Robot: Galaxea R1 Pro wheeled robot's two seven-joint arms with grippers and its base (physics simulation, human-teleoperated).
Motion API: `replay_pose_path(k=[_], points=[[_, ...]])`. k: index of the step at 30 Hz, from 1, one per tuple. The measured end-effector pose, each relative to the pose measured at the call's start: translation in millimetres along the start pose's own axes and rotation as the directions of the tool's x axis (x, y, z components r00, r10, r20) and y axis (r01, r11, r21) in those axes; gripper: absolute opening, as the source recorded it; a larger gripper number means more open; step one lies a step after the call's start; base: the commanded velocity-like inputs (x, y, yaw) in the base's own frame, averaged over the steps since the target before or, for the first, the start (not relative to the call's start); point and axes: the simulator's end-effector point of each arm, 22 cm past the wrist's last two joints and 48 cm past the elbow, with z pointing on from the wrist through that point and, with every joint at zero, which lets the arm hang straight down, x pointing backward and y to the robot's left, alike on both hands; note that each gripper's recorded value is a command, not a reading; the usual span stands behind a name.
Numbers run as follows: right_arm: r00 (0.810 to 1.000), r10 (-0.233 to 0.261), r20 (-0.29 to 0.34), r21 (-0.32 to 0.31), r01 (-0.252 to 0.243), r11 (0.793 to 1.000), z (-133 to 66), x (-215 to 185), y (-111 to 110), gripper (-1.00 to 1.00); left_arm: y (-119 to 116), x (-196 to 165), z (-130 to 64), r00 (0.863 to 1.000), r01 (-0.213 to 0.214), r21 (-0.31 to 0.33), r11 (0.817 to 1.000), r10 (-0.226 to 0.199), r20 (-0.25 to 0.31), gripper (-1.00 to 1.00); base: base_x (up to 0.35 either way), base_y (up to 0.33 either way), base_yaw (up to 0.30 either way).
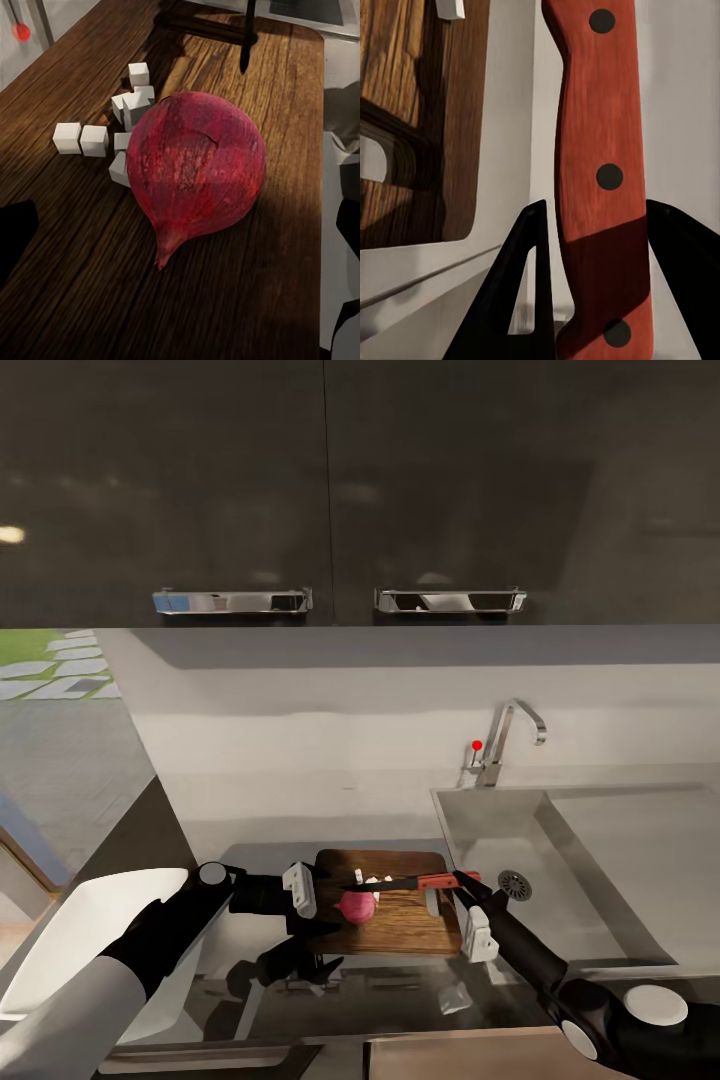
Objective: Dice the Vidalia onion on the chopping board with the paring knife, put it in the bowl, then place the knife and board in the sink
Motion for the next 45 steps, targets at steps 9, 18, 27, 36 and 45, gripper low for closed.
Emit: replay_pose_path(k=[9, 18, 27, 36, 45], points=[[0.998, -0.043, -0.045, -0.015, 0.043, 0.999, -0.7, 16, 6, -1.0, 0, 0, 0.0, 1.0, 0.0, 0.0, 1.0, 0.0, 0.0, 1.0, 0.0, 0.0, 0.0], [0.997, -0.054, -0.056, -0.018, 0.053, 0.998, -0.8, 19, 8, -1.0, 0, 0, 0.0, 1.0, 0.0, 0.0, 1.0, 0.0, 0.0, 1.0, 0.0, 0.0, 0.0], [0.996, -0.08, -0.051, -0.057, 0.077, 0.995, -7.8, 22, 24, -1.0, 0, 0, 0.0, 1.0, 0.0, -0.001, 1.0, 0.0, 0.0, 1.0, 0.0, 0.0, 0.0], [0.996, -0.079, -0.049, -0.056, 0.076, 0.996, -7.1, 20, 24, -1.0, 0, 0, 0.0, 1.0, 0.0, 0.0, 1.0, 0.0, 0.0, 1.0, 0.0, 0.0, 0.0], [0.997, -0.005, -0.083, 0.055, 0.01, 0.998, 13.2, 36, -23, -1.0, 0, 0, 0.0, 1.0, 0.001, -0.001, 1.0, -0.001, 0.0, 1.0, 0.0, 0.0, 0.0]])
